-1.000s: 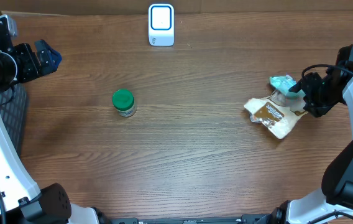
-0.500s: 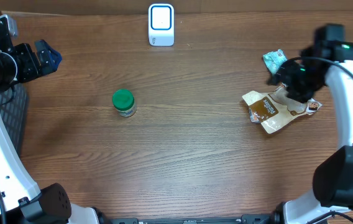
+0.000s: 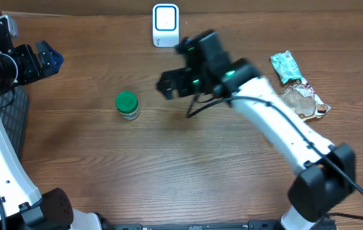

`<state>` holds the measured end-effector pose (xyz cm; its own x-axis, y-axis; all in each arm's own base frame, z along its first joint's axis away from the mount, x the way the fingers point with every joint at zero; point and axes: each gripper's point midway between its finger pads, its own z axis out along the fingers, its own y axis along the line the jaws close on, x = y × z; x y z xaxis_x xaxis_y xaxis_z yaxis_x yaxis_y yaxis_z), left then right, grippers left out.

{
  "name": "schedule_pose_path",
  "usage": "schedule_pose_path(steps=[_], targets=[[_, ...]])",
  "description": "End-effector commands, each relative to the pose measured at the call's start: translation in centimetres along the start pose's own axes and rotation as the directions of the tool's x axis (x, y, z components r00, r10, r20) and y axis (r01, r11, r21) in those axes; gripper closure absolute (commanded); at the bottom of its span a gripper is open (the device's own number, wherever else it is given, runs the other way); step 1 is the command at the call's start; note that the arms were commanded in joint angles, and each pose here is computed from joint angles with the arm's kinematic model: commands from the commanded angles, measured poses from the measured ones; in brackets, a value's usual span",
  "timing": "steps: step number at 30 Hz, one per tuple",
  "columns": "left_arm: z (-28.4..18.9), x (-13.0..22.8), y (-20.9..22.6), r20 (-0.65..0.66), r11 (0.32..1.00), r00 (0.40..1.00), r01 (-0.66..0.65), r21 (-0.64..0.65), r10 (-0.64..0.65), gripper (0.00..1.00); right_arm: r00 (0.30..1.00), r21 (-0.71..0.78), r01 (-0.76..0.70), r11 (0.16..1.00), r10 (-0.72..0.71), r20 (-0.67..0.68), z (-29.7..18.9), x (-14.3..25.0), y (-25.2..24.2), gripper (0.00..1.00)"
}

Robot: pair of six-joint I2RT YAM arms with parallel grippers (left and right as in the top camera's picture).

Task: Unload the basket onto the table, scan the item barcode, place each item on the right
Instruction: 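Move the right gripper left to the green-lidded jar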

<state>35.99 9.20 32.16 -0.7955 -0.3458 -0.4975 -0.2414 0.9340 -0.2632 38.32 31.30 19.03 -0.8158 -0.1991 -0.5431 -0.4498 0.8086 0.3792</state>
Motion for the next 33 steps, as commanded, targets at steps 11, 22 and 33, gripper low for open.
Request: schedule_pose_path(steps=[11,22,33], targets=[[-0.6,-0.3,-0.6,0.020,0.999,0.999,-0.031,0.011,0.031,0.00,0.975,0.052,0.209,0.977,-0.212,0.063,11.2,1.6,4.9,0.00],[-0.6,-0.3,-0.6,0.020,0.999,0.999,-0.031,0.011,0.031,0.01,0.962,0.018,0.266,0.964,-0.267,0.048,14.7,3.7,6.7,0.00],[-0.6,-0.3,-0.6,0.020,0.999,0.999,-0.031,0.011,0.031,0.01,0.946,0.010,0.321,0.947,-0.321,0.045,17.3,5.3,7.4,0.00]])
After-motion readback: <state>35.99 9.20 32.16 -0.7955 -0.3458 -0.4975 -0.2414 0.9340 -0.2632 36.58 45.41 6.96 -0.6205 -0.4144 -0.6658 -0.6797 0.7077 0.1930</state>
